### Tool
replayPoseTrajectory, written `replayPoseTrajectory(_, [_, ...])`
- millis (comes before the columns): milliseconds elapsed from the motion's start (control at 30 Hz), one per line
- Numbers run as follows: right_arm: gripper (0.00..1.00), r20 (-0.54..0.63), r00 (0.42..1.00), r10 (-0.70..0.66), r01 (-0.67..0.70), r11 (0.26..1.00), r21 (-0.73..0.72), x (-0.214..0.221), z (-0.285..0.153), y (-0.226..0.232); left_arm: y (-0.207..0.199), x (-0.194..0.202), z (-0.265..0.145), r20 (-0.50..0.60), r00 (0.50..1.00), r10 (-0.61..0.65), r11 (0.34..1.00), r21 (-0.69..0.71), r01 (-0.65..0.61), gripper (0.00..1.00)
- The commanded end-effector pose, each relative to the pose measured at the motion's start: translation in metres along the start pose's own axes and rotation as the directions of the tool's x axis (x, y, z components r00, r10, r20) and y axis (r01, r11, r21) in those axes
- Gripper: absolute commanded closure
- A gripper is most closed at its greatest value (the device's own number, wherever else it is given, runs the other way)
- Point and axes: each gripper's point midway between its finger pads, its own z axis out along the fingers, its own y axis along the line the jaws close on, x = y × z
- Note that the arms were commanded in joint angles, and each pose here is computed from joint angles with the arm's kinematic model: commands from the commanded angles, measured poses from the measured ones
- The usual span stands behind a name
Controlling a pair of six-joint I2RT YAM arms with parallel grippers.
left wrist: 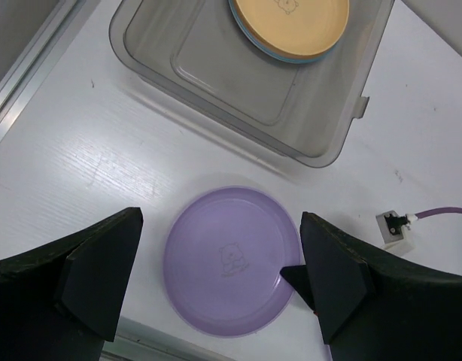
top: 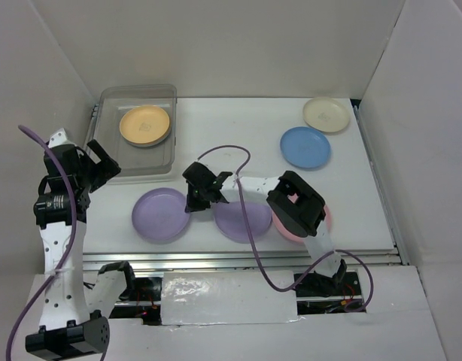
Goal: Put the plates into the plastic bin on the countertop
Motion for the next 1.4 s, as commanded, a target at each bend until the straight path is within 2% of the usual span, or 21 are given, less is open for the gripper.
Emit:
replayPoseTrajectory(0, [1.00,0.076,0.997,0.017,-0.016,1.000,-0.016,-0.010,-0.026,0.018,-0.004,0.008,-0.010,-0.010,0.998,0.057,0.997,0.048,-0.056,0.01])
replayPoseTrajectory(33, [1.00,0.077,0.997,0.009,-0.007,1.000,-0.022,-0.006,-0.035,0.024,-0.009,0.013,-0.013,-0.032,0.997,0.065,0.995,0.082,-0.062,0.01])
replayPoseTrajectory(167, [1.00,0.259,0.966,-0.019,0.017,1.000,0.011,-0.033,-0.115,0.037,-0.036,0.031,-0.028,-0.105,0.981,0.163,0.956,0.264,-0.131,0.01])
replayPoseTrajectory(267, [1.00,0.333,0.942,-0.034,0.014,0.998,0.062,-0.048,-0.154,0.029,-0.054,0.047,-0.030,-0.168,0.958,0.231,0.914,0.377,-0.154,0.01])
replayPoseTrajectory(333, [1.00,0.343,0.938,-0.055,0.018,0.994,0.109,-0.051,-0.167,0.018,-0.065,0.056,-0.028,-0.201,0.945,0.260,0.888,0.433,-0.152,0.01])
replayPoseTrajectory(467, [1.00,0.373,0.927,-0.037,0.030,0.999,0.024,-0.053,-0.201,0.018,-0.084,0.075,-0.029,-0.266,0.912,0.311,0.828,0.547,-0.123,0.01])
replayPoseTrajectory(567, [1.00,0.385,0.923,-0.010,0.037,0.997,-0.062,-0.053,-0.219,0.019,-0.089,0.088,-0.025,-0.299,0.894,0.335,0.808,0.578,-0.109,0.01])
replayPoseTrajectory(633, [1.00,0.399,0.917,-0.004,0.043,0.995,-0.088,-0.053,-0.228,0.020,-0.090,0.094,-0.020,-0.312,0.887,0.341,0.804,0.585,-0.104,0.05])
replayPoseTrajectory(667, [1.00,0.397,0.918,-0.003,0.045,0.994,-0.097,-0.053,-0.230,0.021,-0.090,0.095,-0.019,-0.313,0.885,0.343,0.801,0.590,-0.102,0.08])
replayPoseTrajectory(733, [1.00,0.398,0.917,-0.003,0.049,0.993,-0.105,-0.053,-0.234,0.022,-0.094,0.100,-0.019,-0.332,0.877,0.348,0.787,0.612,-0.081,0.26])
replayPoseTrajectory(767, [1.00,0.399,0.917,-0.003,0.048,0.993,-0.104,-0.053,-0.235,0.022,-0.097,0.101,-0.019,-0.331,0.876,0.351,0.777,0.626,-0.075,0.36])
replayPoseTrajectory(800, [1.00,0.397,0.918,-0.006,0.051,0.993,-0.103,-0.053,-0.235,0.022,-0.099,0.102,-0.020,-0.334,0.874,0.352,0.769,0.635,-0.067,0.58])
replayPoseTrajectory(833, [1.00,0.399,0.917,-0.004,0.050,0.993,-0.106,-0.054,-0.237,0.023,-0.101,0.102,-0.019,-0.341,0.873,0.348,0.771,0.634,-0.060,0.69])
replayPoseTrajectory(867, [1.00,0.401,0.916,-0.003,0.049,0.993,-0.104,-0.055,-0.237,0.023,-0.102,0.102,-0.019,-0.341,0.872,0.351,0.769,0.636,-0.061,0.74])
replayPoseTrajectory(1033, [1.00,0.402,0.916,0.001,0.049,0.992,-0.114,-0.058,-0.240,0.024,-0.106,0.101,-0.011,-0.356,0.866,0.352,0.777,0.627,-0.057,0.73])
replayPoseTrajectory(1100, [1.00,0.405,0.914,0.007,0.048,0.991,-0.125,-0.061,-0.242,0.024,-0.107,0.102,-0.006,-0.361,0.864,0.350,0.783,0.620,-0.058,0.83])
replayPoseTrajectory(1167, [1.00,0.405,0.914,0.009,0.050,0.990,-0.133,-0.063,-0.243,0.023,-0.108,0.105,0.002,-0.380,0.855,0.352,0.787,0.615,-0.050,1.00])
replayPoseTrajectory(1267, [0.99,0.410,0.912,0.015,0.049,0.988,-0.144,-0.067,-0.246,0.021,-0.110,0.107,0.009,-0.393,0.857,0.332,0.796,0.605,-0.031,1.00])
replayPoseTrajectory(1300, [0.58,0.417,0.909,0.023,0.045,0.988,-0.151,-0.068,-0.250,0.021,-0.115,0.100,0.011,-0.364,0.875,0.320,0.788,0.614,-0.033,1.00])
replayPoseTrajectory(1333, [0.25,0.423,0.906,0.031,0.037,0.988,-0.152,-0.071,-0.251,0.017,-0.116,0.097,0.013,-0.364,0.887,0.283,0.803,0.595,-0.012,1.00])
replayPoseTrajectory(1367, [0.00,0.423,0.905,0.040,0.026,0.989,-0.148,-0.071,-0.249,0.012,-0.117,0.090,0.014,-0.342,0.904,0.257,0.809,0.588,-0.008,1.00])
